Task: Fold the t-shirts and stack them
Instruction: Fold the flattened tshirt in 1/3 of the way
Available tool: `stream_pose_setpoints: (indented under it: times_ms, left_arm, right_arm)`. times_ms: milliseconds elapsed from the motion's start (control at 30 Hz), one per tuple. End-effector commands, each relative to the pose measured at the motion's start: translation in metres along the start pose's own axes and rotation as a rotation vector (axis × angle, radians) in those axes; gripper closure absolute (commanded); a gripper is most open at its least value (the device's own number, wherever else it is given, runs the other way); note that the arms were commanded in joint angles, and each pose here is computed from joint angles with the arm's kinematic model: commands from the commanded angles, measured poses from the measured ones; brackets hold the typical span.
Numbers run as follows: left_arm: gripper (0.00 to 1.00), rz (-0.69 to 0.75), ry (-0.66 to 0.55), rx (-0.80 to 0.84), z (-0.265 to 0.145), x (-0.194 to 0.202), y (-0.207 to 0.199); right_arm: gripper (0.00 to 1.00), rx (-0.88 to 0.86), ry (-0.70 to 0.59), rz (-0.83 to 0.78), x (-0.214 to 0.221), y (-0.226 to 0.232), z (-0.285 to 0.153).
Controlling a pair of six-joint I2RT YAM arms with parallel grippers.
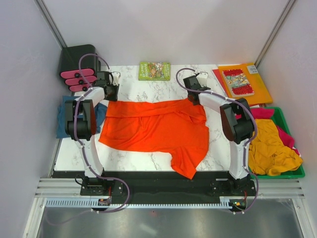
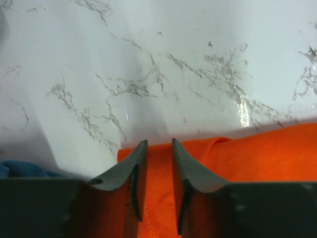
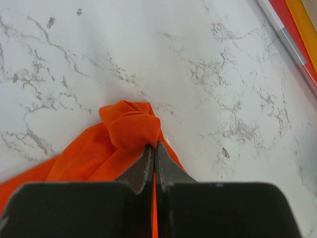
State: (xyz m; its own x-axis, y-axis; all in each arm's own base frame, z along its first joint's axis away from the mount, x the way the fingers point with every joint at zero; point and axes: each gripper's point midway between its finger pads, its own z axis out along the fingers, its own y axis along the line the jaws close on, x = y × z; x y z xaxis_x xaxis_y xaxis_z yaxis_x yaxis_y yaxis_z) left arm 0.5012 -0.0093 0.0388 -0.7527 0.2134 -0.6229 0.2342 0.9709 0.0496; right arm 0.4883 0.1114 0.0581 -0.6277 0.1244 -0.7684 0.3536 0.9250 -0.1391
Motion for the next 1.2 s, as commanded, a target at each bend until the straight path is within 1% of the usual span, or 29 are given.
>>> stream_pose_setpoints:
  times_ms: [0,67,100,233,300,333,400,433,533,667,800,933,1033,1167]
  left_arm:
    - [0.74,-0.004,-0.011,-0.045,0.006,-0.015,0.003]
    - [0.82,-0.002,-0.008,-0.059,0.009,-0.016,0.007]
    - [0.83,-0.002,-0.005,-0.06,0.009,-0.016,0.007]
    - [0.84,-0.008,-0.014,-0.077,0.013,-0.024,0.011]
    - [0.78,-0.012,-0.022,-0.079,0.013,-0.029,0.012]
    - [0.71,-0.014,-0.025,-0.069,0.012,-0.032,0.011]
    - [0.63,-0.016,-0.032,-0.044,0.008,-0.035,0.006]
    - [0.58,-0.014,-0.04,-0.02,0.005,-0.037,0.001]
    - [0.54,0.001,-0.05,0.0,-0.003,-0.043,-0.009]
    - [0.54,0.012,-0.063,0.026,-0.014,-0.047,-0.021]
    - [0.62,0.002,-0.046,0.059,-0.021,-0.038,-0.032]
    - [0.73,-0.012,-0.052,0.106,-0.032,-0.033,-0.043]
    - [0.79,-0.01,-0.029,0.141,-0.033,-0.021,-0.053]
    - [0.83,0.018,0.032,0.17,-0.026,0.0,-0.064]
  right_arm:
    - [1.0,0.021,0.003,0.024,-0.009,-0.005,0.01]
    - [1.0,0.028,0.011,0.035,-0.008,-0.01,0.014]
    - [1.0,0.026,0.017,0.036,-0.008,-0.01,0.015]
    - [1.0,0.036,0.031,0.052,-0.007,-0.014,0.022]
    - [1.0,0.031,0.04,0.052,-0.005,-0.014,0.023]
    - [1.0,0.027,0.043,0.051,-0.004,-0.013,0.024]
    - [1.0,0.025,0.05,0.046,-0.001,-0.013,0.024]
    - [1.0,0.024,0.049,0.042,-0.001,-0.012,0.024]
    - [1.0,0.024,0.05,0.042,-0.001,-0.013,0.024]
    - [1.0,0.013,0.053,0.045,-0.002,-0.01,0.024]
    - [1.0,0.017,0.053,0.043,-0.001,-0.012,0.023]
    - [1.0,0.03,0.048,0.038,-0.001,-0.017,0.022]
    - [1.0,0.035,0.047,0.043,-0.002,-0.02,0.022]
    - [1.0,0.045,0.045,0.048,-0.004,-0.025,0.021]
